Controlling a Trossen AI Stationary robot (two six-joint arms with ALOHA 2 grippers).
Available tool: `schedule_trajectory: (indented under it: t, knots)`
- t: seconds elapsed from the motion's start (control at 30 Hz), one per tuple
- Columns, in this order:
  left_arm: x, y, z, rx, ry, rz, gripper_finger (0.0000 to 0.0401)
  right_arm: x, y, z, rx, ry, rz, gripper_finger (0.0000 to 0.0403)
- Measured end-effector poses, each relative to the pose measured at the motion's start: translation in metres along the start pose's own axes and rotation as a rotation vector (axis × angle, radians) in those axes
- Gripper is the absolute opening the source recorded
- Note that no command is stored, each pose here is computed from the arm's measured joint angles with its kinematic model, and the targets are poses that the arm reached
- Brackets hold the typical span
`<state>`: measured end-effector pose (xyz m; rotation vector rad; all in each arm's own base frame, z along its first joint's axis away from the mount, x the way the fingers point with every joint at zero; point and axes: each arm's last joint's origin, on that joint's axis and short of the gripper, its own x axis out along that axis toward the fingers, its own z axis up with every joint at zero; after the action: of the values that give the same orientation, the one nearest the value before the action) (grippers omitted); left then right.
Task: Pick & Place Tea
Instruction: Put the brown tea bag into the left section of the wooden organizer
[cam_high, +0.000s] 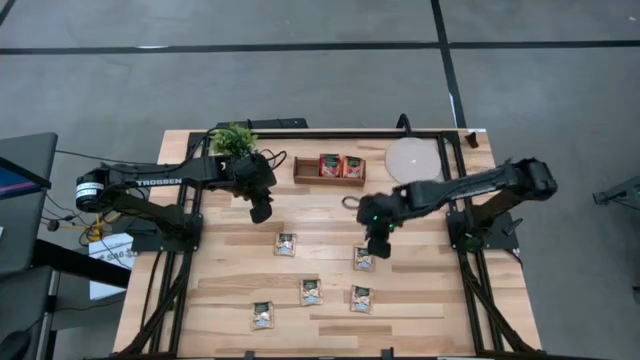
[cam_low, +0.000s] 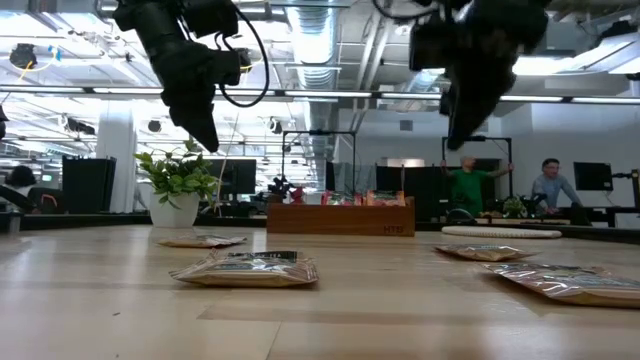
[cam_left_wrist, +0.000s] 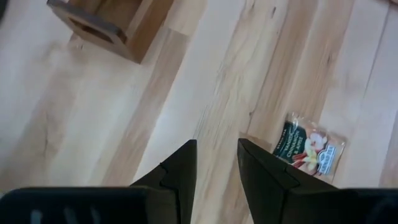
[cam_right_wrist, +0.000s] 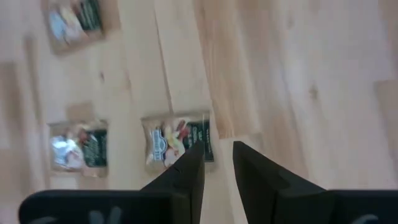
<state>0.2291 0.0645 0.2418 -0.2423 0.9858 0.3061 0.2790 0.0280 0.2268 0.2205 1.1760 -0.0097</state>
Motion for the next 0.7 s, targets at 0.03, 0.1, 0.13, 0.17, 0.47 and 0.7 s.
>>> schedule_trajectory:
  t: [0.03, 0.1, 0.13, 0.17, 0.47, 0.7]
  knots:
    - [0.000, 0.000, 0.000, -0.015, 0.001, 0.000, 0.0110, 0.007, 0.002, -0.001, -0.006, 0.028, -0.006, 0.0076]
    - [0.000, 0.000, 0.000, -0.041, 0.001, 0.000, 0.0110, 0.022, 0.003, -0.002, -0.012, 0.079, -0.017, 0.0076]
    - [0.000, 0.000, 0.000, -0.055, 0.003, 0.000, 0.0110, 0.030, 0.003, -0.001, -0.011, 0.101, -0.023, 0.0076]
    - [0.000, 0.000, 0.000, -0.063, 0.004, 0.000, 0.0110, 0.037, 0.002, -0.002, -0.009, 0.131, -0.031, 0.0076]
    - [0.000, 0.000, -0.001, -0.089, 0.011, -0.001, 0.0110, 0.083, -0.003, -0.010, 0.007, 0.300, -0.060, 0.0076]
    - [0.000, 0.000, -0.001, -0.088, 0.011, 0.000, 0.0110, 0.089, 0.003, -0.013, -0.009, 0.322, -0.039, 0.0076]
